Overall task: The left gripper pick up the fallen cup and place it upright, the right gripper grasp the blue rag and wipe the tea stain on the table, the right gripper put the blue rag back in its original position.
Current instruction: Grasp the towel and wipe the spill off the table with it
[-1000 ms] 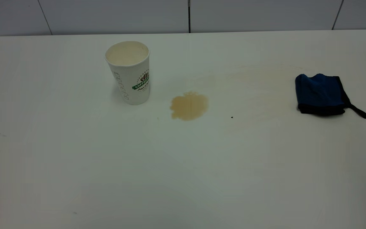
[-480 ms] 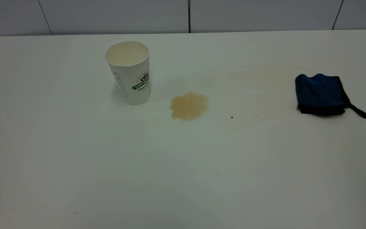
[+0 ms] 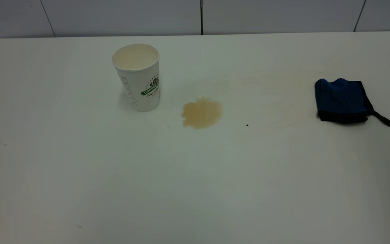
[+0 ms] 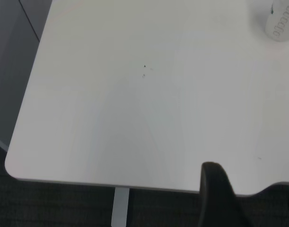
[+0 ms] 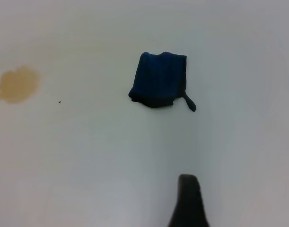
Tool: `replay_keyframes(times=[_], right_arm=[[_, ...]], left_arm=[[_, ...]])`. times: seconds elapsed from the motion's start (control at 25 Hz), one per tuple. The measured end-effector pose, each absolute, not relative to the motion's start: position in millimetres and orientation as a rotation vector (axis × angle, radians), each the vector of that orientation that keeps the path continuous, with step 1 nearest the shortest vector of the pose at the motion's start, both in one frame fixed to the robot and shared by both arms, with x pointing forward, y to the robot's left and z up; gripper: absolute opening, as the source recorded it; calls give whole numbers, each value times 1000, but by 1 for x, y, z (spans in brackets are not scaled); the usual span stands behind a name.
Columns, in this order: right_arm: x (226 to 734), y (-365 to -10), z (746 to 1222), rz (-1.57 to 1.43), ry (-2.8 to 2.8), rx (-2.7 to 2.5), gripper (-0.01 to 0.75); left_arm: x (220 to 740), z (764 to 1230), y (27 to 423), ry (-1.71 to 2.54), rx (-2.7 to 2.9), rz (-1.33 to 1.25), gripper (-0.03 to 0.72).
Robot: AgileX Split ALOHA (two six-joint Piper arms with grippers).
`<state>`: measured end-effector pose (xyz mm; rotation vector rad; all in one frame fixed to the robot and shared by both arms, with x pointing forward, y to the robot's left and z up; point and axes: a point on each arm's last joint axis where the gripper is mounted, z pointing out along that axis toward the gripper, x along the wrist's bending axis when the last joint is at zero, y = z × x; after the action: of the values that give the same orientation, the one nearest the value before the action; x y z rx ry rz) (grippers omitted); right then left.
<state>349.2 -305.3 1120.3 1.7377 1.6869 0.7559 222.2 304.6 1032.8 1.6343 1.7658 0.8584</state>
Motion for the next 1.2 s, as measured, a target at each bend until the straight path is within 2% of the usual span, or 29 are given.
replay_keyframes(times=[0.08, 0.16, 0.36, 0.56, 1.2], right_arm=[[382, -307, 1123, 733, 1739, 1747, 700], [415, -309, 1121, 708, 1806, 1770, 720], [488, -314, 1097, 598, 1994, 1758, 726], [550, -317, 1045, 535, 2113, 1866, 722], [637, -302, 894, 431, 2233, 1946, 694]], left_arm=[[222, 1033, 305, 1765, 1635, 859, 400], [222, 1033, 305, 1765, 1635, 859, 400], [222, 1033, 305, 1765, 1635, 859, 400], [222, 1033, 305, 1765, 1635, 859, 400], [222, 1033, 305, 1765, 1635, 859, 400]])
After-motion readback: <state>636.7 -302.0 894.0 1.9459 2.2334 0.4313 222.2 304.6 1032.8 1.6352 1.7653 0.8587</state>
